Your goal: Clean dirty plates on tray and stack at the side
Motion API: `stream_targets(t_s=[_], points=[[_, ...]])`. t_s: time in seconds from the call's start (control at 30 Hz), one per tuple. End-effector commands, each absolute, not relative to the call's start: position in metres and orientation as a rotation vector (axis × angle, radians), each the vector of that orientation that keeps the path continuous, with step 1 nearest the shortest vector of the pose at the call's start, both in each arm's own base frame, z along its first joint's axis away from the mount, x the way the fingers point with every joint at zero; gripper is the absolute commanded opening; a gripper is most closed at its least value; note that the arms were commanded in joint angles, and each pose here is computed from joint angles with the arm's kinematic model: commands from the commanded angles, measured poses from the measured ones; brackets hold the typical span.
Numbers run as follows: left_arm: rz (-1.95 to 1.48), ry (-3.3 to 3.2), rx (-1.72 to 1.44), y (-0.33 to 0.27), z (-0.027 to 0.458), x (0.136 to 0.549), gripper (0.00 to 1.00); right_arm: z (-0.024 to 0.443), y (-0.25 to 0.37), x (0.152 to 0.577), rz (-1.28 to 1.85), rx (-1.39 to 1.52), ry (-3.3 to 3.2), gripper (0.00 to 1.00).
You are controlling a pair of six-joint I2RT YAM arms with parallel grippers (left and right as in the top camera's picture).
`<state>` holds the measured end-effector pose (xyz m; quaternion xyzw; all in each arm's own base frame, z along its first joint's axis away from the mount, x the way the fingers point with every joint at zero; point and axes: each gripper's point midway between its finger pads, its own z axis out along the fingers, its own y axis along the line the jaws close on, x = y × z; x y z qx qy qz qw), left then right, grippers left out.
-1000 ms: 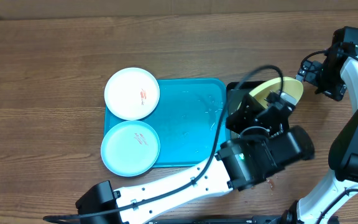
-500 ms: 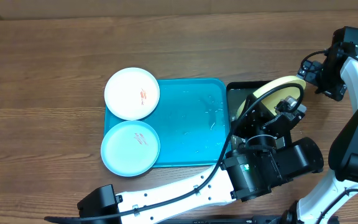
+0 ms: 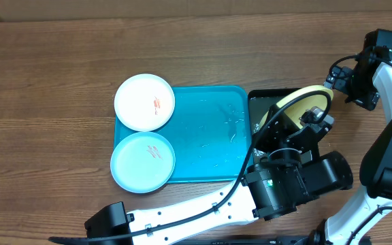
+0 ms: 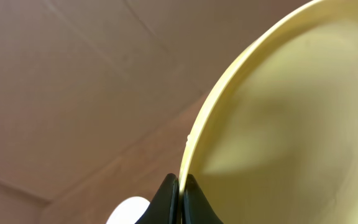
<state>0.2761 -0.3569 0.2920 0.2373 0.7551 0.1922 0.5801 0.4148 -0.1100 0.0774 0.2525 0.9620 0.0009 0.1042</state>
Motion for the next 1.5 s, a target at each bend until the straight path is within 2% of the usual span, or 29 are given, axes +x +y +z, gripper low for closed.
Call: stream_targets(t_s=[0.0,0.27,0.53,0.67,0.93,1.47], points=[[0.270,1.860,0.389,-0.351,0.290,0.282,0.04,0.091,-0.113,0.419,-0.004,0.743,2.795,1.00],[-0.179,2.428,0.318,-0.338,0.200,0.299,0.04,0.091,-0.113,0.419,-0.004,0.743,2.795,1.00],[-0.521,2.727,0.051,-0.270,0.180,0.346,0.04,0.091,-0.113,0.419,-0.004,0.743,2.795,1.00],[-0.465,2.786,-0.180,-0.205,0.172,0.368,0.04,0.091,-0.113,0.419,-0.004,0.743,2.795,1.00],[-0.314,2.808,-0.572,-0.091,0.161,0.385,0.04,0.091,-0.113,0.419,-0.004,0.743,2.795,1.00],[-0.226,2.679,-1.043,0.043,0.161,0.382,0.04,0.091,-0.113,0.419,-0.004,0.743,2.795,1.00]])
